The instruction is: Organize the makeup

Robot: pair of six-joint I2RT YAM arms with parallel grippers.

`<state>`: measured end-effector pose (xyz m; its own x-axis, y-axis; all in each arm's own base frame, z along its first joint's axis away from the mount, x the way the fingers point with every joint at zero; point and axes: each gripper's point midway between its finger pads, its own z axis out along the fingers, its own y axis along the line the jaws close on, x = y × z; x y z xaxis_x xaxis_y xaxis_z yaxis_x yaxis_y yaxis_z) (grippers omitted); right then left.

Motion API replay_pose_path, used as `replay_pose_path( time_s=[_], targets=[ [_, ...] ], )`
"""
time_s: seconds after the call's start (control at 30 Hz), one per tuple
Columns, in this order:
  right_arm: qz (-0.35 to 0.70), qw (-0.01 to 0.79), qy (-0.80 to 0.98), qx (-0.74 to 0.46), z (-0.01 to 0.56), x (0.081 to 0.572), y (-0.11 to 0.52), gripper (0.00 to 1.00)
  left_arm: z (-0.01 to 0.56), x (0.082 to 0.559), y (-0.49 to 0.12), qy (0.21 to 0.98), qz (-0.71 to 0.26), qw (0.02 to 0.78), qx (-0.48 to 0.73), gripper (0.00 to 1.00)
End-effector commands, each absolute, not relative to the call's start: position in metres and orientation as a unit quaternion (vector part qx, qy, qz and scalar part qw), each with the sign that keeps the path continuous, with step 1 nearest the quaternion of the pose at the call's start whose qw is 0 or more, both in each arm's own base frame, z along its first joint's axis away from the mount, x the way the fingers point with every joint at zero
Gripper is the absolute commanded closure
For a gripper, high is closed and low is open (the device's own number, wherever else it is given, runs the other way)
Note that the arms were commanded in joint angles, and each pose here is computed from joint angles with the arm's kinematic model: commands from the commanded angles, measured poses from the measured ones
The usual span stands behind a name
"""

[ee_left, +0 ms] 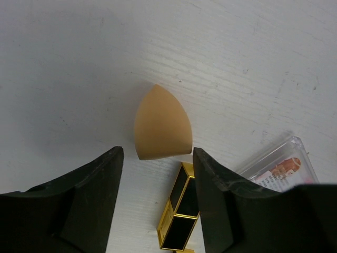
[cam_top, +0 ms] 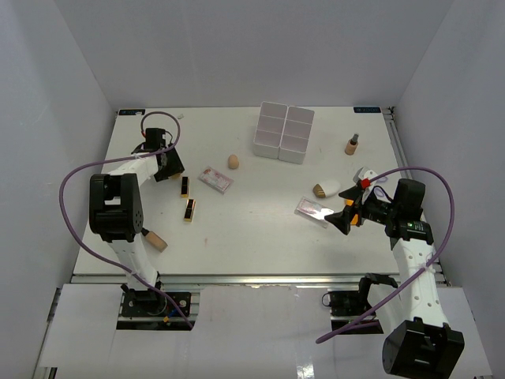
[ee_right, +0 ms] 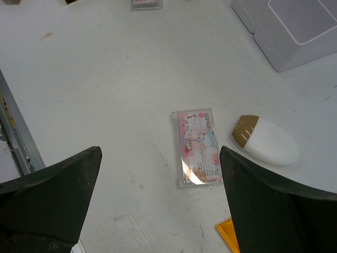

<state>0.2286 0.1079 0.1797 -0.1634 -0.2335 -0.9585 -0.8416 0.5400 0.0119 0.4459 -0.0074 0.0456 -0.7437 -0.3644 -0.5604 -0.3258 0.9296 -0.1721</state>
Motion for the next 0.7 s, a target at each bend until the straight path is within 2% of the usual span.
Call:
replay_pose_path(
  time_s=[0.0, 0.13, 0.2, 0.33, 0.37, 0.53, 0.67],
  targets=[
    [0.292, 0.524, 0.701, -0.386, 0.179, 0.229, 0.109, 0.0, 0.056, 0.458, 0.001, 0.926, -0.014, 0.323, -0.193, 0.38],
    [0.292, 0.525, 0.7, -0.387, 0.179, 0.228, 0.109, 0.0, 0.058, 0.462, 0.0, 0.924, -0.018, 0.33, -0.192, 0.46],
    [0.293, 0.524, 0.7, -0.386, 0.179, 0.228, 0.109, 0.0, 0.059, 0.464, 0.0, 0.924, -0.021, 0.332, -0.19, 0.59],
    [0.293, 0.524, 0.7, -0.386, 0.178, 0.228, 0.109, 0.0, 0.059, 0.462, 0.0, 0.925, -0.019, 0.331, -0.187, 0.78],
    [0.293, 0.524, 0.7, -0.387, 0.178, 0.228, 0.109, 0.0, 0.059, 0.462, 0.0, 0.925, -0.02, 0.332, -0.186, 0.78],
    [0.291, 0.526, 0.699, -0.388, 0.179, 0.228, 0.109, 0.0, 0.083, 0.462, -0.008, 0.916, -0.045, 0.358, -0.175, 0.95],
    [0.293, 0.526, 0.698, -0.388, 0.18, 0.227, 0.109, 0.0, 0.113, 0.464, -0.023, 0.902, -0.093, 0.389, -0.16, 1.0]
  ],
)
